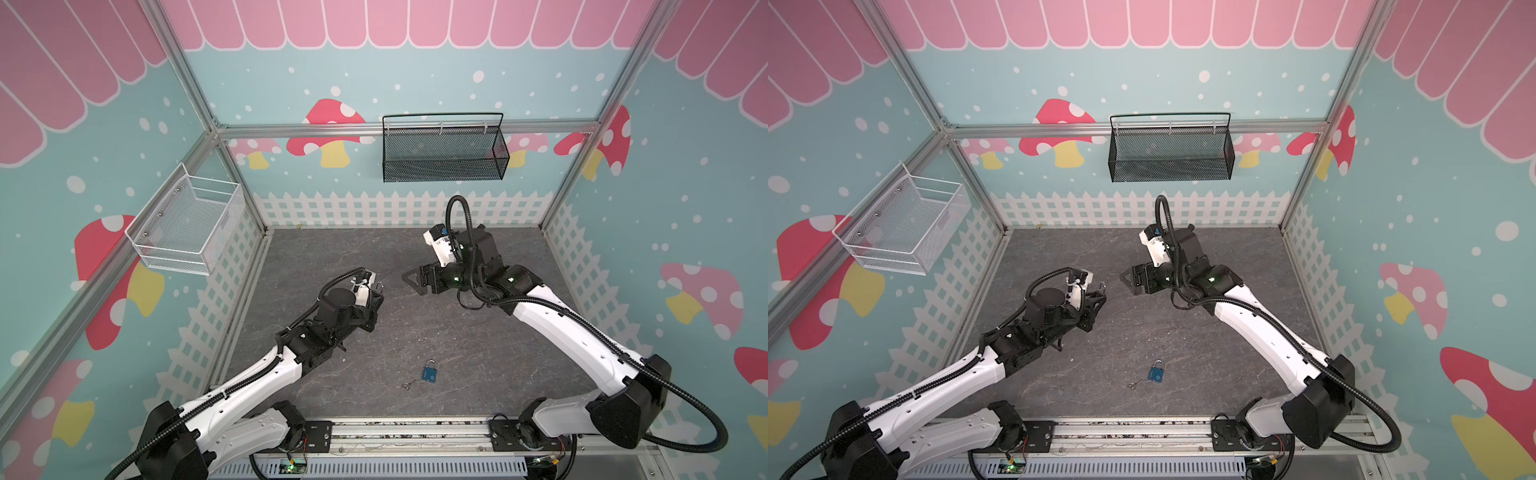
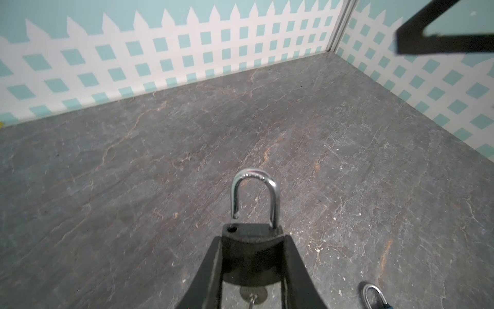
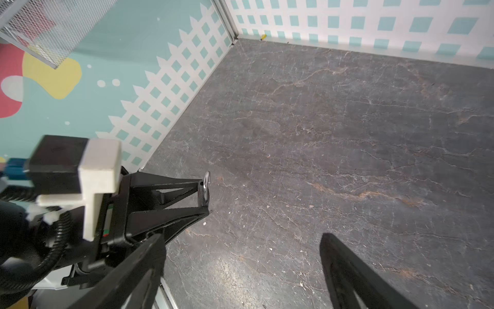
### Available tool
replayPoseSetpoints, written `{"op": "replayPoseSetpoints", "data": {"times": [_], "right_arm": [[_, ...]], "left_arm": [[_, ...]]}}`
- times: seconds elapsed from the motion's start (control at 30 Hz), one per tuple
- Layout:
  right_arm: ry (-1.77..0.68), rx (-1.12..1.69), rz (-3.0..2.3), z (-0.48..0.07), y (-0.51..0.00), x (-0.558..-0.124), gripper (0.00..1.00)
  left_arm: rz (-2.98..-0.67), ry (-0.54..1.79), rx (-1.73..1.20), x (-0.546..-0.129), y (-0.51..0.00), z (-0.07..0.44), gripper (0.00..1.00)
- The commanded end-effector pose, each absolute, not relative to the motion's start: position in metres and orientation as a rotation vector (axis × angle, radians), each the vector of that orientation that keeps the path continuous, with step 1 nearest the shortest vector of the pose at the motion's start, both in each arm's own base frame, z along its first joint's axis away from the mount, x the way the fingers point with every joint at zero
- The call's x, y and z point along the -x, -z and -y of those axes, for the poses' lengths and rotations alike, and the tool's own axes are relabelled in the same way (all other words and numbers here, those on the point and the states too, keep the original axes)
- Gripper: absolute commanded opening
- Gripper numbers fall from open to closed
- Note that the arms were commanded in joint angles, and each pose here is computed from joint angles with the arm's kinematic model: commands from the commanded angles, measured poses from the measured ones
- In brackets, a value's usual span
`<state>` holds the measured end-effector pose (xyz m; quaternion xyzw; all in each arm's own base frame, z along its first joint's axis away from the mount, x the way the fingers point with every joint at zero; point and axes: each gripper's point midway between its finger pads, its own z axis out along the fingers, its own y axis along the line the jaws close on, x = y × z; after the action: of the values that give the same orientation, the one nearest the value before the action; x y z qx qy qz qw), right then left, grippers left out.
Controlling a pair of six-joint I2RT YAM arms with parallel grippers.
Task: Unlock with the key
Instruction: 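Reach the open right gripper toward the padlock shackle above the left gripper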
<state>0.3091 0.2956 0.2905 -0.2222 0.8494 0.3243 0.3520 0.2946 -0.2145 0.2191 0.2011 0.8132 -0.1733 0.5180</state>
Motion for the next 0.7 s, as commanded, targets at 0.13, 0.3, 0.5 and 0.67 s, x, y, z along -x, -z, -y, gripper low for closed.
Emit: {"op": "replayPoseSetpoints", "data": {"times": [0.13, 0.3, 0.5, 0.67], "right_arm": [[-0.742, 0.617, -2.279, -0.307, -0.278, -0.318, 0.95], [-0.732, 0.632, -2.278, -0.319, -0.279, -0.327, 0.96], [-0.688, 0.669, -2.292, -0.329, -0.272, -0.333, 0.97], [-0.584, 0.668, -2.339, -0.323, -0.259, -0.342, 0.97]], "left_arm": [[-1.809, 0.447, -0.575, -0.300, -0.249, 0.235, 0.00], [-1.798, 0.463, -0.574, -0.297, -0.253, 0.237, 0.00], [-1.792, 0.458, -0.571, -0.297, -0.256, 0.236, 0.00], [-1.793, 0.454, -0.570, -0.298, -0.256, 0.237, 0.00]]}}
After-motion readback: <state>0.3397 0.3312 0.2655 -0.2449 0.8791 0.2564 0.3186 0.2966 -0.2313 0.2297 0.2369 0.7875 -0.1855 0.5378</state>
